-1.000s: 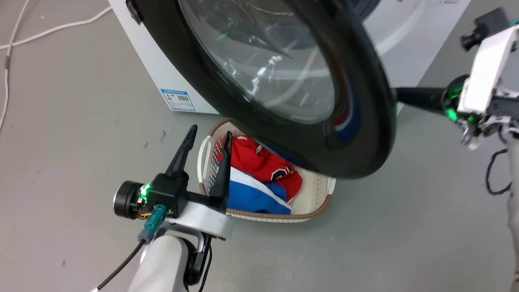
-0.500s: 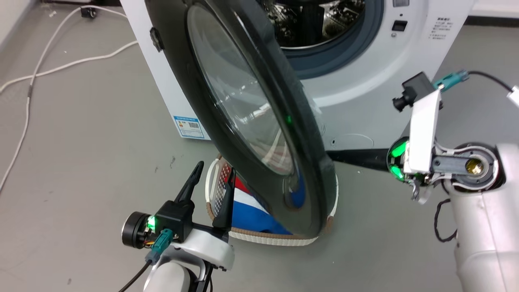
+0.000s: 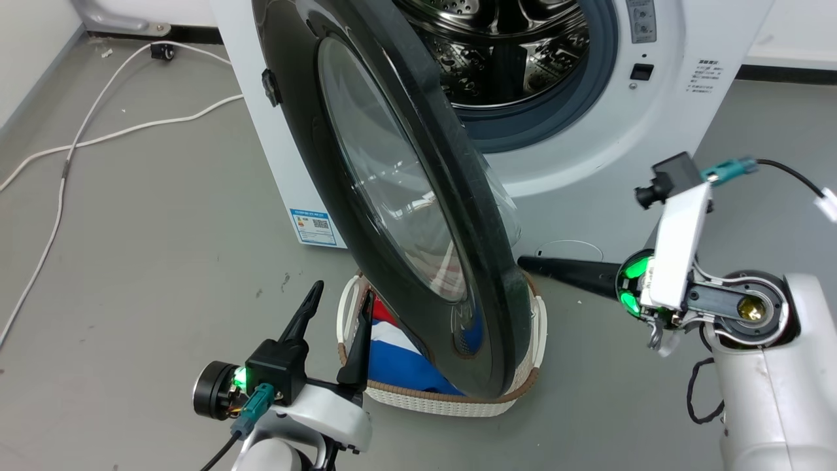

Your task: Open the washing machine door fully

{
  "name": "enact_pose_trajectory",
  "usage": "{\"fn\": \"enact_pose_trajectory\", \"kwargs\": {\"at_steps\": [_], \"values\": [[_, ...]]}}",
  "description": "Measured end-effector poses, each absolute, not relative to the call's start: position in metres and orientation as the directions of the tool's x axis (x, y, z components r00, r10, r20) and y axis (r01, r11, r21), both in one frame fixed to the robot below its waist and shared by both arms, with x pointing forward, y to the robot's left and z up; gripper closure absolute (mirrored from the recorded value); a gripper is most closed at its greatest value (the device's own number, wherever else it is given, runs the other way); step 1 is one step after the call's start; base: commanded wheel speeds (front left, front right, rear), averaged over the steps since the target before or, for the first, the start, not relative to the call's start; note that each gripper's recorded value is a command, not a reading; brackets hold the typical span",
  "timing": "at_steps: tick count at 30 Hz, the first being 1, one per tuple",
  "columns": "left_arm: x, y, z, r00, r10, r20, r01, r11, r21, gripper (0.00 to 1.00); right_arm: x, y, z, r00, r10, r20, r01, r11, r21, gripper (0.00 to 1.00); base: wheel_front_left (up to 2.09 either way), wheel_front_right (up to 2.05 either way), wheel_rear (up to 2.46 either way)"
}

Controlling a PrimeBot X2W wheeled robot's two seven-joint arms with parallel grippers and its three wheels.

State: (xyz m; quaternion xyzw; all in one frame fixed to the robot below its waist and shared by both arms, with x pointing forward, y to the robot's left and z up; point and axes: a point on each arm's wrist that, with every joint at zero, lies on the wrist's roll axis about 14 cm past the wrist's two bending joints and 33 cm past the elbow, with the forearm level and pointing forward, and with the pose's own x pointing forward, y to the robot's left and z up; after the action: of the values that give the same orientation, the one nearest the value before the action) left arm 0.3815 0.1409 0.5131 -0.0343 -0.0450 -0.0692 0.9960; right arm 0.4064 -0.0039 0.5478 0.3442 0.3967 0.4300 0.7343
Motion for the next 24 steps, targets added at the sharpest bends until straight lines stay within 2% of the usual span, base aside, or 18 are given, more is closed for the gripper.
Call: {"fn": "enact_pose_trajectory", "kwargs": {"at_steps": [9,11,14,19,24], "values": [[0.378,0.139,0.513,0.985,-0.142,0.095,0.149,0.986,-0.068,0.00,0.425,-0.055,0.566,0.645,0.753,-0.126,-0.321,0.417,0.851,1.00,0.00,0.00,0.00],[0.378,0.139,0.514,0.984,-0.146,0.097,0.153,0.986,-0.065,0.00,0.426,-0.074,0.567,0.728,0.678,-0.103,-0.307,0.457,0.834,1.00,0.00,0.00,0.00],[0.375,0.138,0.513,0.984,-0.151,0.096,0.157,0.986,-0.064,0.00,0.422,-0.103,0.560,0.829,0.548,-0.114,-0.271,0.572,0.774,1.00,0.00,0.00,0.00],[0.372,0.138,0.515,0.983,-0.154,0.102,0.161,0.985,-0.062,0.00,0.405,-0.147,0.547,0.930,0.350,-0.112,-0.190,0.719,0.668,1.00,0.00,0.00,0.00],[0.371,0.139,0.515,0.983,-0.152,0.102,0.159,0.985,-0.064,0.00,0.389,-0.184,0.541,0.981,0.178,-0.079,-0.111,0.847,0.520,1.00,0.00,0.00,0.00]]}}
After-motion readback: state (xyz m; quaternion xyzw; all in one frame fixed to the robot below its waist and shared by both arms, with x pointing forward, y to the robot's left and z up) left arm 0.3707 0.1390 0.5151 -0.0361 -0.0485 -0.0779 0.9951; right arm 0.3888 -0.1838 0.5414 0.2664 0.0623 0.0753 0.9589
